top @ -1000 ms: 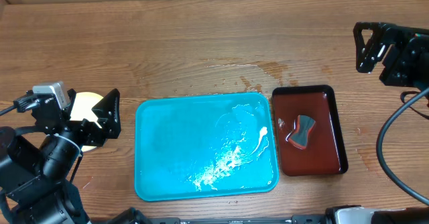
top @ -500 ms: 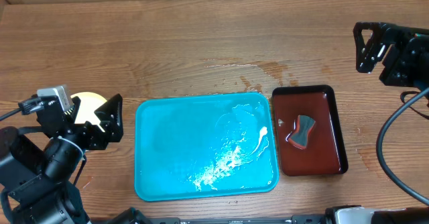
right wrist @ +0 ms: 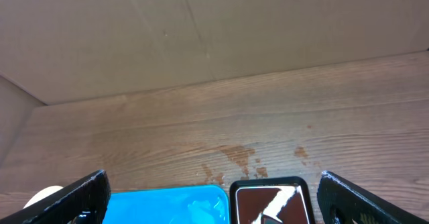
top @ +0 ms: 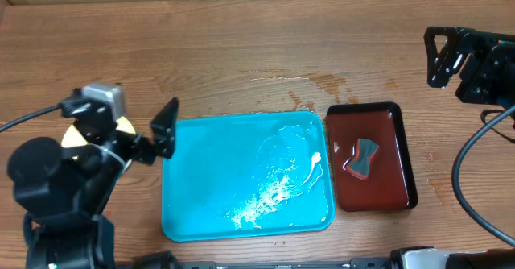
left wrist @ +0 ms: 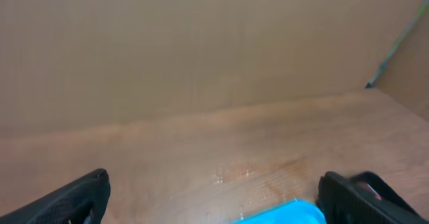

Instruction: Clean dirty plates on tray and stack at the side

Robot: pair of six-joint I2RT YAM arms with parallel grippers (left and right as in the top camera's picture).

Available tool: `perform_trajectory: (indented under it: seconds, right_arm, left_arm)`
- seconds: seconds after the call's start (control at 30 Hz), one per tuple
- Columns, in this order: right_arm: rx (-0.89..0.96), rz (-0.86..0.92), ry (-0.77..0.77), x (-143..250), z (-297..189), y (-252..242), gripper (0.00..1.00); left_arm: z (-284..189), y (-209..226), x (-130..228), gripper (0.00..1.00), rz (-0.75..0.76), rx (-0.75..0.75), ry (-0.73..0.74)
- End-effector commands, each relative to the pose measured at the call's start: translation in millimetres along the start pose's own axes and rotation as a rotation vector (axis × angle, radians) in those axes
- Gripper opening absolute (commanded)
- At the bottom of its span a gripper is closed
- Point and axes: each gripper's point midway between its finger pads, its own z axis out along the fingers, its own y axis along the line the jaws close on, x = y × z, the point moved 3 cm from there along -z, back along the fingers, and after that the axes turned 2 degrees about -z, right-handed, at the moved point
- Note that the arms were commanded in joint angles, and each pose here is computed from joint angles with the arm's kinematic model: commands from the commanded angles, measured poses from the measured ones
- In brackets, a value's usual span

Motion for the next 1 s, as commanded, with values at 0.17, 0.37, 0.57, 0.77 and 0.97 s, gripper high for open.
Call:
perform_trajectory:
  seconds: [0.17, 0.37, 0.57, 0.77, 0.97]
  right_arm:
    - [0.002, -0.004, -0.005, 0, -2, 0, 1.0]
    - [0.002, -0.003, -0.005, 0, -2, 0, 1.0]
    - [0.002, -0.004, -0.005, 0, -2, 0, 1.0]
    - [0.002, -0.004, -0.005, 0, -2, 0, 1.0]
    - [0.002, -0.003, -0.005, 0, -2, 0, 1.0]
  left_arm:
    - [-39, -13, -65, 1.0, 0.199, -0.103, -0.349]
    - [-76, -31, -74, 1.0, 0.376, -0.112, -0.62]
    - [-84, -34, -32, 1.0, 0.426, -0.114, -0.711]
    - [-76, -27, 16, 1.0, 0.422, -0.114, -0.701]
    - [-57, -18, 59, 1.0, 0.403, -0.103, -0.642]
